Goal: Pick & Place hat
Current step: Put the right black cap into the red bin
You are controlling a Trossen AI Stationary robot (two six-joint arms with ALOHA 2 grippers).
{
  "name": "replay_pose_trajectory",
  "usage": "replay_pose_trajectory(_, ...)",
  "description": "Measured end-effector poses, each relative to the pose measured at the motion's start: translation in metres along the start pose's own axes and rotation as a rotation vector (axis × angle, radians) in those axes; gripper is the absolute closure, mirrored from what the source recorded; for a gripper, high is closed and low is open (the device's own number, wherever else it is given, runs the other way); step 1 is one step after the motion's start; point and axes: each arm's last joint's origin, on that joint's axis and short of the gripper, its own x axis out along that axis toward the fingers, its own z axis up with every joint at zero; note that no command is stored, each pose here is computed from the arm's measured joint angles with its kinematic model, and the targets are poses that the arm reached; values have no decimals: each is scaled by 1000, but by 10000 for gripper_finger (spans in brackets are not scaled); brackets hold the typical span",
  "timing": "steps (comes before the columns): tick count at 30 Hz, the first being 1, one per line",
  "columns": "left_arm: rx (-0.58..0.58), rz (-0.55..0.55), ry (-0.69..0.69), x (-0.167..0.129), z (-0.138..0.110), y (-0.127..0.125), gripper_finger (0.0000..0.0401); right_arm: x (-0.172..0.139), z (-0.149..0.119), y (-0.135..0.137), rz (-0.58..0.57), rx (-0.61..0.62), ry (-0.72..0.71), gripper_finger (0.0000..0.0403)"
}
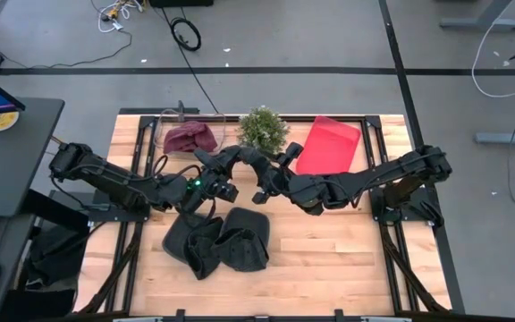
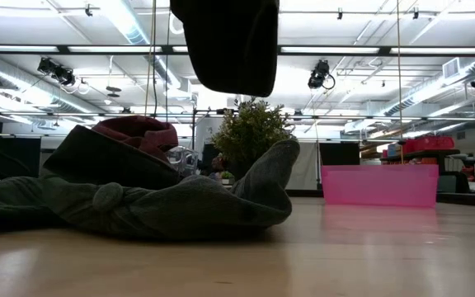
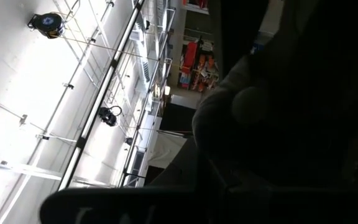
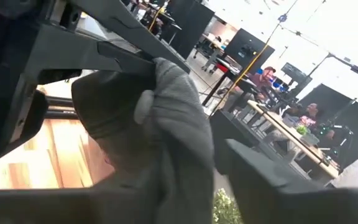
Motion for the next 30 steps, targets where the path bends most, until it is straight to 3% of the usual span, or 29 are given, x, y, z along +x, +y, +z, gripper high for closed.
replay_pose_trajectory(5,1,-1,0,0,0,0,399,-1,-3,2,21,-38,16,361)
replay_pose_trajectory(7,3,-1,0,0,0,0,399,-1,-4,2,24,-68,24,389)
replay_pose_trajectory(16,-1,-24,-18,0,1,-4,392,-4,-4,3,26,-121,29,395)
replay_pose_trajectory(22,-4,-40,-55,-7,4,-6,340,-13,-1,-11,-79,-155,75,399)
replay_pose_trajectory(30,-41,-54,-87,-21,11,-6,266,-39,-1,-54,-110,-171,134,401)
